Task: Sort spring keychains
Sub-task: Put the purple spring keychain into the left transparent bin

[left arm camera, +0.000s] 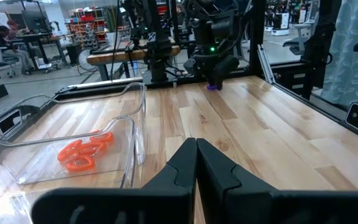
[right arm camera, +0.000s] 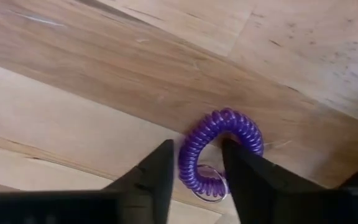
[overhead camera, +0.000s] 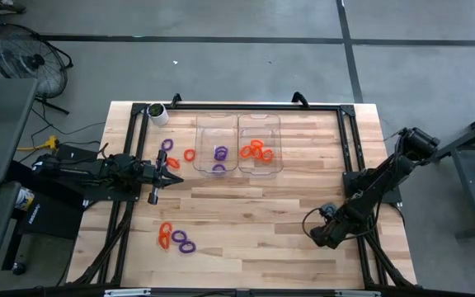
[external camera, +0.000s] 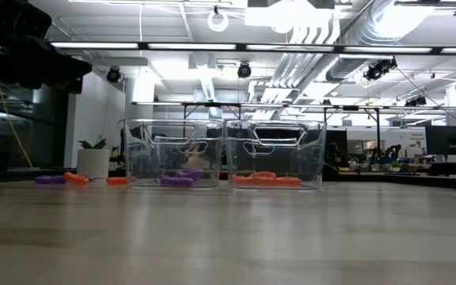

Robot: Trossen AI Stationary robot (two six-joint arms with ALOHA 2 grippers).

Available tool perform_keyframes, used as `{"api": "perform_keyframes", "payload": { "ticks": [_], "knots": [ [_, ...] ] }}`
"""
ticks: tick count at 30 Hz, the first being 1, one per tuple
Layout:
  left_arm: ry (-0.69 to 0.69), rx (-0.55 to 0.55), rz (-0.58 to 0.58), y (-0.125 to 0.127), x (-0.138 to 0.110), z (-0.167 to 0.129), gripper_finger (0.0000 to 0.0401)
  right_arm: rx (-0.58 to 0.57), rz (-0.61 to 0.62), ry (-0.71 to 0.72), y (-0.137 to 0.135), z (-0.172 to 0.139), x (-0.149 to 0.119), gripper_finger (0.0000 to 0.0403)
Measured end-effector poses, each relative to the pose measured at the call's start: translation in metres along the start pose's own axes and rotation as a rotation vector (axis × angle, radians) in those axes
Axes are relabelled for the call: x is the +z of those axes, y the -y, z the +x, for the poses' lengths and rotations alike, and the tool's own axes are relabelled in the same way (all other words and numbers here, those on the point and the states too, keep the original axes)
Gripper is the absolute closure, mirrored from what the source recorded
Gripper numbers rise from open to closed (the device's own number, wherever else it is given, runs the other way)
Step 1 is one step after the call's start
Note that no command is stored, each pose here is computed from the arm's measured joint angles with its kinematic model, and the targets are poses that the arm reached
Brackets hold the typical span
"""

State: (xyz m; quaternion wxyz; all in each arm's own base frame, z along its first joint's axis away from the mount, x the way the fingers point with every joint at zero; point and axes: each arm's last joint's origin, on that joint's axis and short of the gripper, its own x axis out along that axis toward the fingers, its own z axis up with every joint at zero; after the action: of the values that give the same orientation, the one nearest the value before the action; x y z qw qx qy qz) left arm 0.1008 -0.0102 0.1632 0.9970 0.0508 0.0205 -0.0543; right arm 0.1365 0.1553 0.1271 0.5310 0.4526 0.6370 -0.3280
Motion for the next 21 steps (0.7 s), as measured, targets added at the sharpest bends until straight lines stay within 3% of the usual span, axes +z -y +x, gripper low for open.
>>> {"api": "perform_keyframes", "payload": {
  "ticks": [10,21],
  "knots": [
    [0.0,0.0,0.0,0.0,0.0,0.0,0.04,0.0,-0.002,-0.007,-0.0002,0.0003,-0.0003,0.0389],
    [0.0,0.0,0.0,0.0,0.0,0.0,0.04,0.021,0.004,0.021,-0.0089,-0.0074,-0.0049,0.0399]
  ]
}}
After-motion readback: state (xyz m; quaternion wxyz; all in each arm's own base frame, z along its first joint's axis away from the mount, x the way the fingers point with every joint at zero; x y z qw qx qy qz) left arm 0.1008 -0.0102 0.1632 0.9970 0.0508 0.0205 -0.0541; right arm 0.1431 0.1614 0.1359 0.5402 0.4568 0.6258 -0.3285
